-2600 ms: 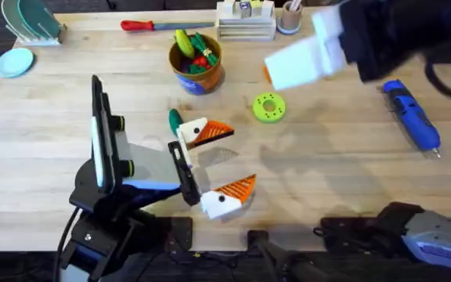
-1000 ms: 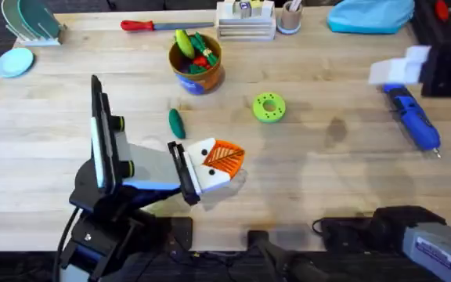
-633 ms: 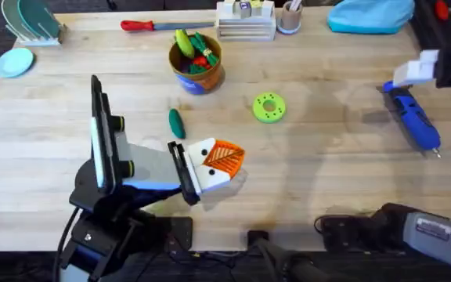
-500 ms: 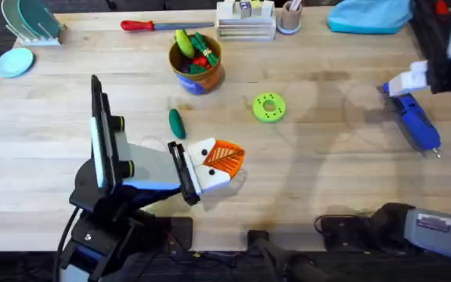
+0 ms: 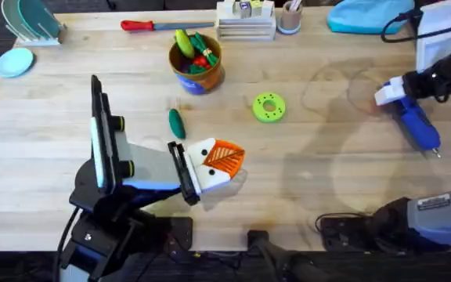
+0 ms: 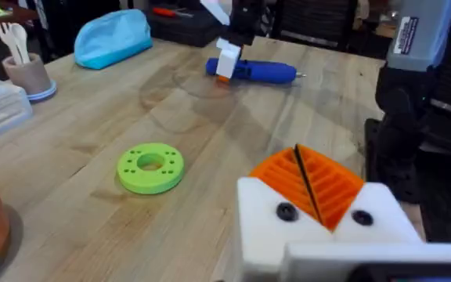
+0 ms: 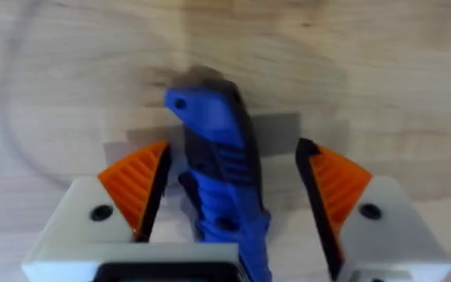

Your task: Pick up the gripper from the table and insert it into the empty holder that is missing its gripper. Then pick up a screw, insert it into the mounting hole, and use the screwdriver to tighten it. Finally, clean up the table by picking up the vegetable and placing it into the bucket.

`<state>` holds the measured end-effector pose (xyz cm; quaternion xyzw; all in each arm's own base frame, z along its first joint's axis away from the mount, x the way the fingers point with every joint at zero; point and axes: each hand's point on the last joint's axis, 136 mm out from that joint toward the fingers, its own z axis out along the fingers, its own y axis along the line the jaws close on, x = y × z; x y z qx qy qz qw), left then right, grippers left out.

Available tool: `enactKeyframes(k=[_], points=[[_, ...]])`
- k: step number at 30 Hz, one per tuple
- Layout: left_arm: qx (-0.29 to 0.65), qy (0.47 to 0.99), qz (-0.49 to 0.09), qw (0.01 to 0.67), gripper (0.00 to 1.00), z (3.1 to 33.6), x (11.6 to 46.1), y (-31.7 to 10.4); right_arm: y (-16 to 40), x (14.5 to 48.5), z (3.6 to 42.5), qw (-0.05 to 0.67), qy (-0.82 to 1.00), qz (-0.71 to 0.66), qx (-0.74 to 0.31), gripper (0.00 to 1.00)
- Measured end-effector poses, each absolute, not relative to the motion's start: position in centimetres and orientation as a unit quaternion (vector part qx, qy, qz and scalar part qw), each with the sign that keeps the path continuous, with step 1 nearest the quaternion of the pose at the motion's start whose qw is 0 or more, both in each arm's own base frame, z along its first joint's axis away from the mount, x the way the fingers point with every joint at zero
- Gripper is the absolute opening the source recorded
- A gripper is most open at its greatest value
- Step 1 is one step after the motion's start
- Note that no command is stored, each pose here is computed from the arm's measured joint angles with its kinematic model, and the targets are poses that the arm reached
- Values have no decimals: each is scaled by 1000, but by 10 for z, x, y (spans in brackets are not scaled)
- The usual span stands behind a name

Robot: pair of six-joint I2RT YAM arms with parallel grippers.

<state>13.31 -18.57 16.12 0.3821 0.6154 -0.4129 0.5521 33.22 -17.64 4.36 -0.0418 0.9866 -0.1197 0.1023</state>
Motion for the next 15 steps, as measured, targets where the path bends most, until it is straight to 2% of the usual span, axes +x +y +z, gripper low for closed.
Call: enactKeyframes(k=[4, 7, 11, 13, 15], points=[[382, 616, -413, 552, 7, 161, 133, -186, -174, 337, 40, 114, 987, -101, -45, 948], [382, 616, -413, 552, 7, 161, 133, -186, -171, 337, 36, 111, 989, -88, -48, 878], [382, 615, -413, 552, 7, 161, 133, -186, -169, 336, 35, 107, 990, -81, -48, 842], [382, 615, -413, 552, 7, 161, 133, -186, -168, 335, 34, 105, 990, -78, -48, 794], [382, 616, -413, 552, 7, 161, 133, -186, -165, 333, 33, 103, 991, -70, -49, 701]])
